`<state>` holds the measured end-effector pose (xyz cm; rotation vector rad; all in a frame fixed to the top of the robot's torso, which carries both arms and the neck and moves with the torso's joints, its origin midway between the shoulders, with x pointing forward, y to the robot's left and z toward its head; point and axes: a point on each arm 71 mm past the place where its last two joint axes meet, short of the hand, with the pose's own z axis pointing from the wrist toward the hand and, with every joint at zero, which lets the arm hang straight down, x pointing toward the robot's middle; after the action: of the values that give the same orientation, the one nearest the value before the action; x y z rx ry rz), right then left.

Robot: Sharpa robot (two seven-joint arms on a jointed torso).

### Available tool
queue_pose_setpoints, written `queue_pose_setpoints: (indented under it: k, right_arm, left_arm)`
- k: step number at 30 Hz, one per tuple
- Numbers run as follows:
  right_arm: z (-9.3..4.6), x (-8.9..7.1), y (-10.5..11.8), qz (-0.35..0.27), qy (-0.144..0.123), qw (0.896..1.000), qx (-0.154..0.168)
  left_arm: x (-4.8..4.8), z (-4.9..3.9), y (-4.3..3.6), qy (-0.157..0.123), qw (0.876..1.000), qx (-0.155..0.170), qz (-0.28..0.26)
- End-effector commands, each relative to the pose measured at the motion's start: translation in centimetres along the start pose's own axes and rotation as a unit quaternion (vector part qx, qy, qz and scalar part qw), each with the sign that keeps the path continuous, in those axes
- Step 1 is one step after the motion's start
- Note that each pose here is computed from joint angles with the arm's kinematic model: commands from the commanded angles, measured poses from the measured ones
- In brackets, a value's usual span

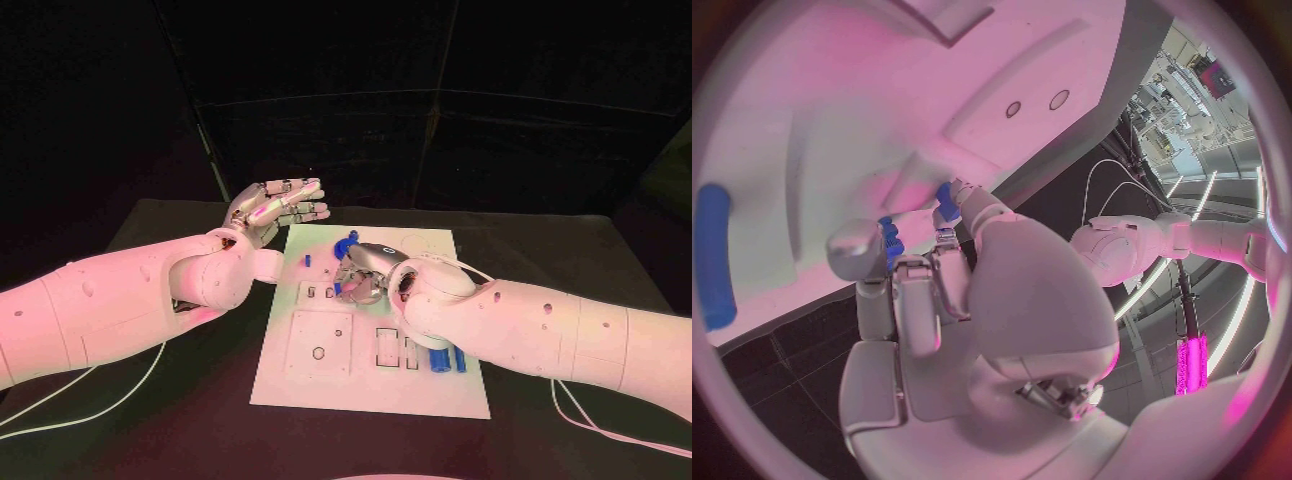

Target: Assemble the parts on the task board

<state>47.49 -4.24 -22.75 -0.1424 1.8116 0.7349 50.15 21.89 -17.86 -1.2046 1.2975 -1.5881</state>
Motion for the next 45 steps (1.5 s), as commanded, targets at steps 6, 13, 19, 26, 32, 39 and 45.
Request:
queue_pose_setpoints:
  k: [6,13,19,26,32,39,45]
  right_arm:
    - [-0.15,0.4,-0.25,-0.011,0.019,1.0,0.008]
    - [-0.2,0.47,-0.21,-0.014,0.023,1.0,0.009]
    - [-0.22,0.47,-0.09,-0.015,0.022,1.0,0.008]
    - [-0.23,0.42,-0.13,-0.018,0.017,1.0,0.012]
    - [-0.21,0.33,-0.08,-0.018,0.01,1.0,0.014]
    - [-0.2,0.27,0.04,-0.015,0.002,1.0,0.014]
    - [-0.21,0.24,-0.02,-0.015,0.0,1.0,0.017]
  left_arm:
    - [0.1,0.08,-0.19,0.004,1.0,0.007,0.0]
    - [0.14,0.1,-0.17,0.005,1.0,0.006,0.0]
    - [0.13,0.09,-0.17,0.004,1.0,0.006,0.0]
    - [0.12,0.07,-0.17,0.005,1.0,0.006,0.0]
    - [0.12,0.06,-0.17,0.006,1.0,0.006,0.0]
    - [0.12,0.06,-0.17,0.006,1.0,0.005,-0.001]
    - [0.14,0.05,-0.16,0.007,1.0,0.005,-0.001]
